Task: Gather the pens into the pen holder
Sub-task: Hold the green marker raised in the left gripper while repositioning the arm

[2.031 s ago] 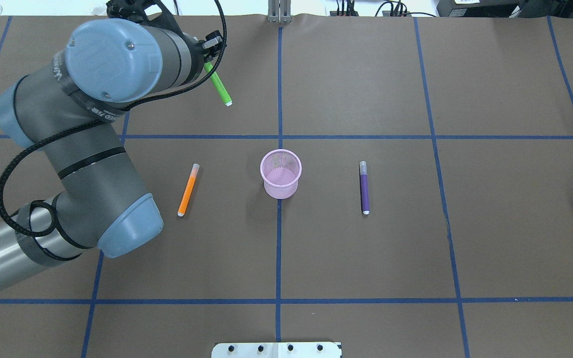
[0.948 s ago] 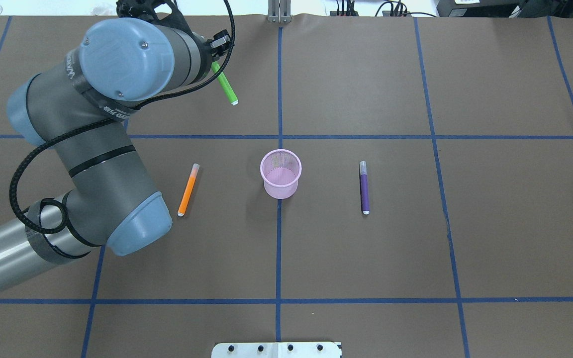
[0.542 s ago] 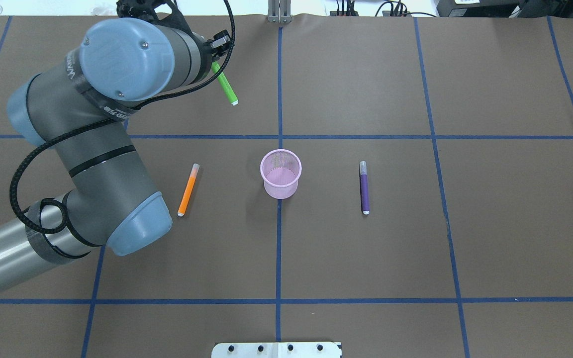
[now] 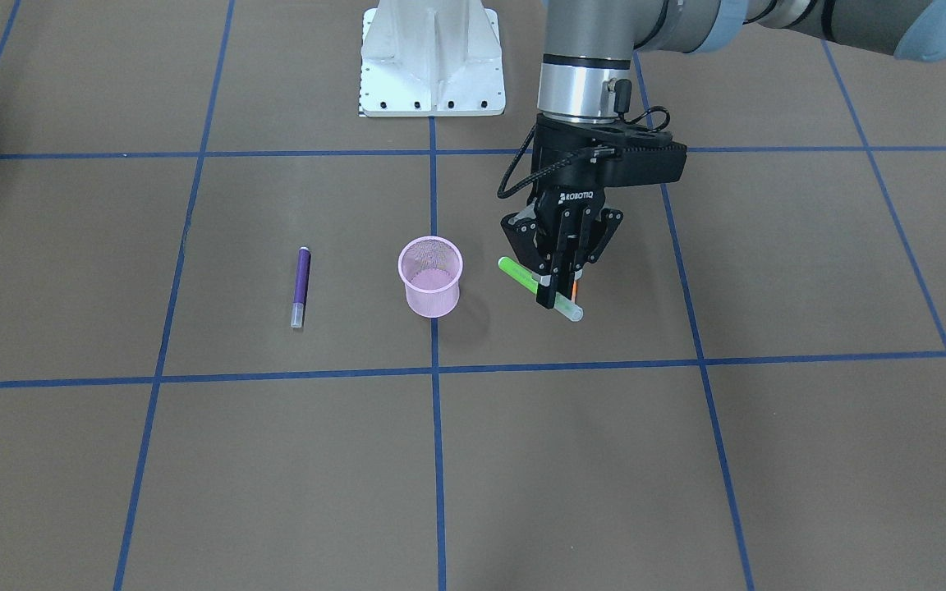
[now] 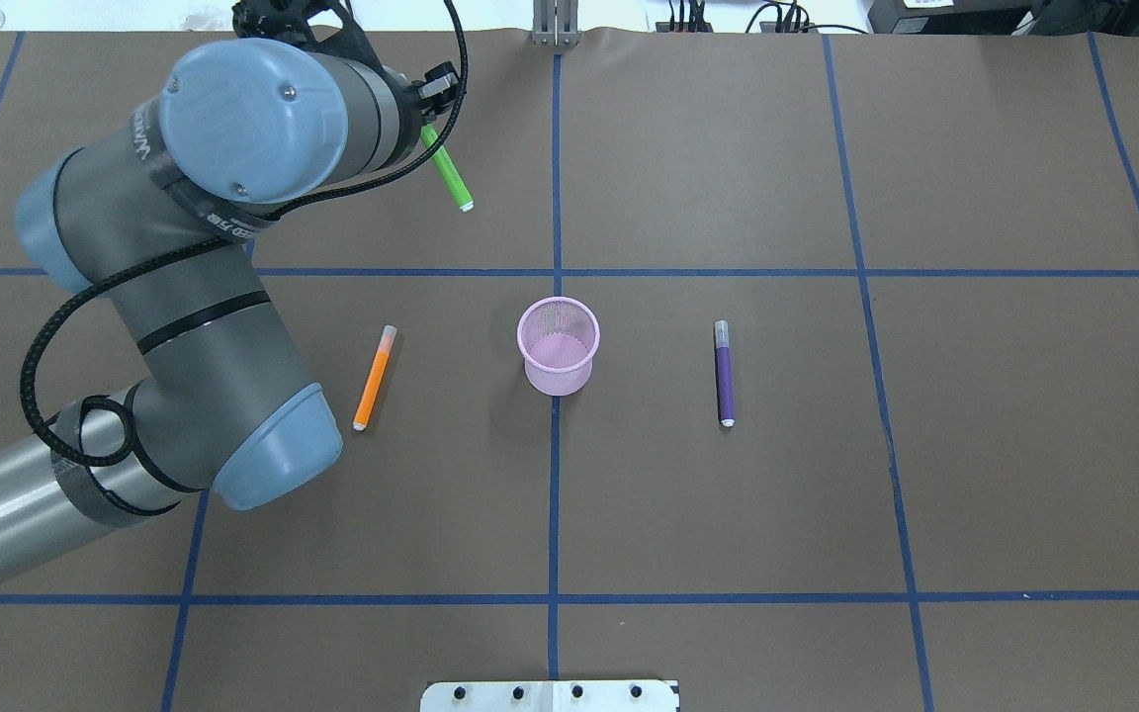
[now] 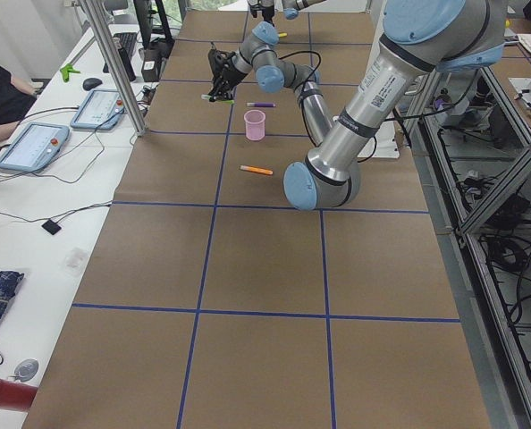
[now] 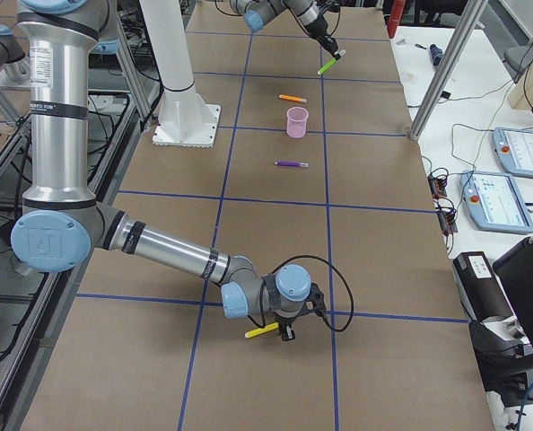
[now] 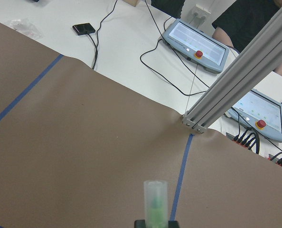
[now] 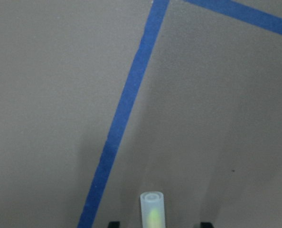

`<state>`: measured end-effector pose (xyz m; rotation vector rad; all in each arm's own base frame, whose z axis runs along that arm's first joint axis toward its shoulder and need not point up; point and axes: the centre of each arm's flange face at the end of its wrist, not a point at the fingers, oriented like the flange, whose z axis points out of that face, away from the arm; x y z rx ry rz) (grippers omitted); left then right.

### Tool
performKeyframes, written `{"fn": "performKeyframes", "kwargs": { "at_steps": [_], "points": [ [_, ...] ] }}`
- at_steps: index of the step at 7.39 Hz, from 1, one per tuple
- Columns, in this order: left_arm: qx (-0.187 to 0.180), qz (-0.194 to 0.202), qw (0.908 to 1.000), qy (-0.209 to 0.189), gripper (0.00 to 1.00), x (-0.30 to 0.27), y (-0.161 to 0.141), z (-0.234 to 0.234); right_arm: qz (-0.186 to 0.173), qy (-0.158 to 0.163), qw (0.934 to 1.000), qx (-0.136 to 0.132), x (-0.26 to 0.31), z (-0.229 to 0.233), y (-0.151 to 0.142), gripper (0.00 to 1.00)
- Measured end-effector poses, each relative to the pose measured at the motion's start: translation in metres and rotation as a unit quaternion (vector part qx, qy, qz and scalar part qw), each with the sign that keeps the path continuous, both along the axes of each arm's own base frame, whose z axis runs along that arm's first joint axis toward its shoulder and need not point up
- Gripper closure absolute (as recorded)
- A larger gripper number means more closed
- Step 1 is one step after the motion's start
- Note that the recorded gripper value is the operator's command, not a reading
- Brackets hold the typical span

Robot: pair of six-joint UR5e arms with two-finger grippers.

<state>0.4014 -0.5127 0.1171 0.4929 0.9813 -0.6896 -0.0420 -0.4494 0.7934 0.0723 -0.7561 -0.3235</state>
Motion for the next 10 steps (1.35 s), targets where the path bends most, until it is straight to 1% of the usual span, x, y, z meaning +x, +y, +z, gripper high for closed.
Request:
{"fn": "performKeyframes", "kwargs": {
  "at_steps": [3,4,5,6,7,10],
  "points": [
    [0.0,0.001,1.0,0.0,1.0,0.0004,0.0004,0.0,0.0,0.0,1.0,0.001,-0.0001,-0.0003,-0.0001,0.53],
    [0.0,0.001,1.0,0.0,1.0,0.0004,0.0004,0.0,0.0,-0.001,1.0,0.001,-0.0001,-0.0005,-0.0002,0.57],
    [0.001,0.001,1.0,0.0,1.0,0.0002,0.0006,-0.0004,0.0,0.0,1.0,0.0,-0.0001,-0.0002,-0.0001,0.75],
    [0.001,0.001,1.0,0.0,1.0,0.0001,0.0007,-0.0007,0.0,0.0,1.0,0.0,0.0,0.0001,0.0,0.9],
    [0.001,0.001,1.0,0.0,1.0,0.0001,0.0007,-0.0007,0.001,0.0,1.0,0.0,0.0,0.0003,0.0001,1.0],
    [0.001,0.002,1.0,0.0,1.0,0.0001,0.0007,-0.0006,0.002,0.0,1.0,-0.002,0.0011,0.0018,0.004,1.0]
  ]
}}
